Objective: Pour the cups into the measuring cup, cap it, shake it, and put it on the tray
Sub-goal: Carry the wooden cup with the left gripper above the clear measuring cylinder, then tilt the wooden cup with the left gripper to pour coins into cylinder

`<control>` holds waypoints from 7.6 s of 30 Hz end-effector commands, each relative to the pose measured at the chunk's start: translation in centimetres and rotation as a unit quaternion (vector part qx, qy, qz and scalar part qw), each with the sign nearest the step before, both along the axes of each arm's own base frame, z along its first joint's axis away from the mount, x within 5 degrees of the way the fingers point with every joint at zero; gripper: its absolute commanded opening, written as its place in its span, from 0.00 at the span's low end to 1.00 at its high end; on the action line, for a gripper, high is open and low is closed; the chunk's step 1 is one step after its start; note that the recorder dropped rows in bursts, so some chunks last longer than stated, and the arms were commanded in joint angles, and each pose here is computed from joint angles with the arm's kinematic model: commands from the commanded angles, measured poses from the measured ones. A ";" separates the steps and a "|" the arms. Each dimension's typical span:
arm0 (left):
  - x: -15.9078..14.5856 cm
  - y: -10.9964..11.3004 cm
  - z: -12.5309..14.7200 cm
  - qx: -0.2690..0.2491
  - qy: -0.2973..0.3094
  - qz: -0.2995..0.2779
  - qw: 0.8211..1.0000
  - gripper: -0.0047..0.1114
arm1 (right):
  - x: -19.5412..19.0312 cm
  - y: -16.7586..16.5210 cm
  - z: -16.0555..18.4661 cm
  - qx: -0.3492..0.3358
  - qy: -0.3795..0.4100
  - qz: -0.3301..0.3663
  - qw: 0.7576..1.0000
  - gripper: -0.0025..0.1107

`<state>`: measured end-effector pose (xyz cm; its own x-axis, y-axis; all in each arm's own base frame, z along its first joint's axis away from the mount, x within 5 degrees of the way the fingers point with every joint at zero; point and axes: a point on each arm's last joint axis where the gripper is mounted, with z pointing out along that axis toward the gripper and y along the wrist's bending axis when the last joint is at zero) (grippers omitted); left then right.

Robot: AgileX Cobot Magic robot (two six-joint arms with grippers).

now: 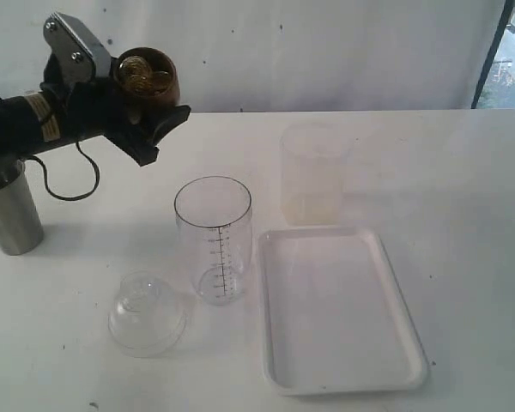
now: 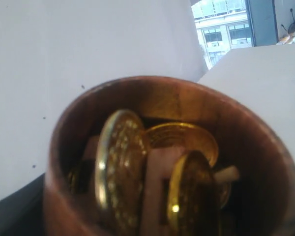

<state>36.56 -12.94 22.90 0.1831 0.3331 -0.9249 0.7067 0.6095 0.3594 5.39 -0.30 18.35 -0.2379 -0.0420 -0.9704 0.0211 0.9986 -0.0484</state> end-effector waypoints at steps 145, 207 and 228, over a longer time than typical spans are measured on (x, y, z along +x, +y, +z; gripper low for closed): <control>-0.8 -3.3 -0.6 0.282 -0.368 -0.144 0.875 0.04 | 0.0 0.0 0.1 0.004 -0.006 -0.001 1.000 0.02; -1.3 -4.5 -0.9 0.406 -0.523 -0.177 0.728 0.04 | 0.0 0.0 0.1 0.017 -0.006 -0.004 1.000 0.02; -1.6 -4.3 0.3 0.438 -0.560 -0.169 0.683 0.04 | 0.0 0.0 0.1 0.017 -0.006 -0.004 1.000 0.02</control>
